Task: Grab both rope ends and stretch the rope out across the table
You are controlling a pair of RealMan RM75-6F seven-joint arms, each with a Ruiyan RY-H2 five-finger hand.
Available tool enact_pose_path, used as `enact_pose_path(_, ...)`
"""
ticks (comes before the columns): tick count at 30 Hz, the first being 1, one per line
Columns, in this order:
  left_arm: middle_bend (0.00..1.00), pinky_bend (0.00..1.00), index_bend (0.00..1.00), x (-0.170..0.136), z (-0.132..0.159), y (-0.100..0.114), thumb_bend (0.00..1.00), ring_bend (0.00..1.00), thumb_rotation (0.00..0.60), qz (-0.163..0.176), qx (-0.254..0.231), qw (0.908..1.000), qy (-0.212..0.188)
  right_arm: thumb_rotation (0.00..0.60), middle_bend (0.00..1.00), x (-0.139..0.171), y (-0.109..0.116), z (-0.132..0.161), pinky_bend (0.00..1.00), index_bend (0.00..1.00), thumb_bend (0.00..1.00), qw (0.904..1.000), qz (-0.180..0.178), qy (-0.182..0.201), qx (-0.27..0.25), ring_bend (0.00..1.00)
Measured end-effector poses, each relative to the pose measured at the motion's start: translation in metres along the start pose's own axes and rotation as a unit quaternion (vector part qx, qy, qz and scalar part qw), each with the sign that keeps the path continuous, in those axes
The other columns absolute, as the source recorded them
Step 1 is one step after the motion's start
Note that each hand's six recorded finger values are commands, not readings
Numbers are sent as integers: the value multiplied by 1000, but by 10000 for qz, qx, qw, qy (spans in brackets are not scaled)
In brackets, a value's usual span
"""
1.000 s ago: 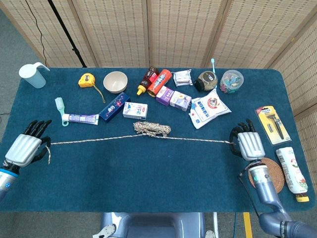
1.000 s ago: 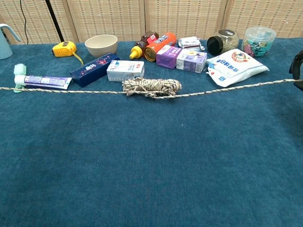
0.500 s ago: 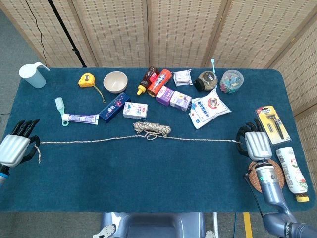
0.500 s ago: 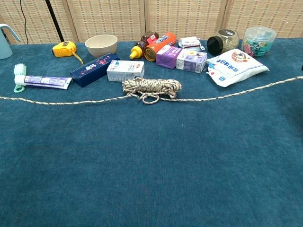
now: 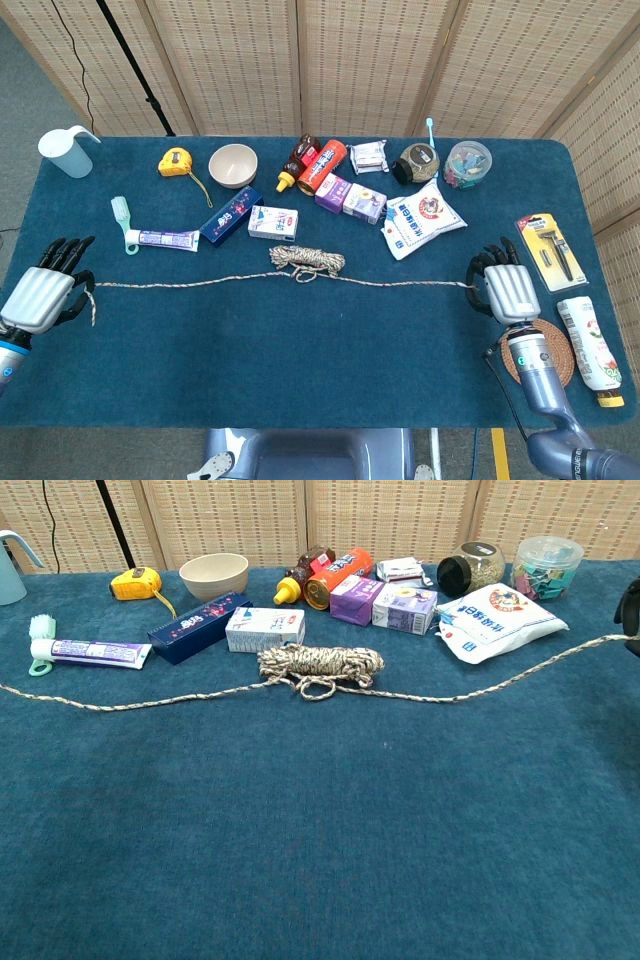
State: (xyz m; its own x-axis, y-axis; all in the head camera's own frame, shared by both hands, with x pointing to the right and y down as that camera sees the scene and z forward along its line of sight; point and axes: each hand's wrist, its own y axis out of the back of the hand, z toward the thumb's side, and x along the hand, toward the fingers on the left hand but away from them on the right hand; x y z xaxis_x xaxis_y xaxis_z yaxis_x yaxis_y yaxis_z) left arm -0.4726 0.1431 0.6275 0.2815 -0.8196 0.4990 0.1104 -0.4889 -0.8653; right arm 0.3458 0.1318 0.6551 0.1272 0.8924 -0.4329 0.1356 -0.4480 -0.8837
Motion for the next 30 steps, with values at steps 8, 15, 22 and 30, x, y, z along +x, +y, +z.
enact_pose_path(8,13,0,636,21,48,6,434,0,600,124,-17,9982,-589,600,372,-8,-7,38,0,647,444,9988,72,425,-246,187)
enact_pose_path(15,12,0,610,34,79,7,432,0,600,138,28,9958,-904,600,346,-9,-19,57,0,614,444,9972,241,619,-342,174)
enact_pose_path(22,0,0,317,47,106,1,421,0,600,6,-18,9939,-1099,600,195,-7,-39,61,0,411,445,9962,535,614,-315,89)
enact_pose_path(30,0,0,33,54,130,-2,294,0,600,-94,-91,9921,-1245,600,7,-6,-44,60,0,129,445,9960,672,551,-224,0)
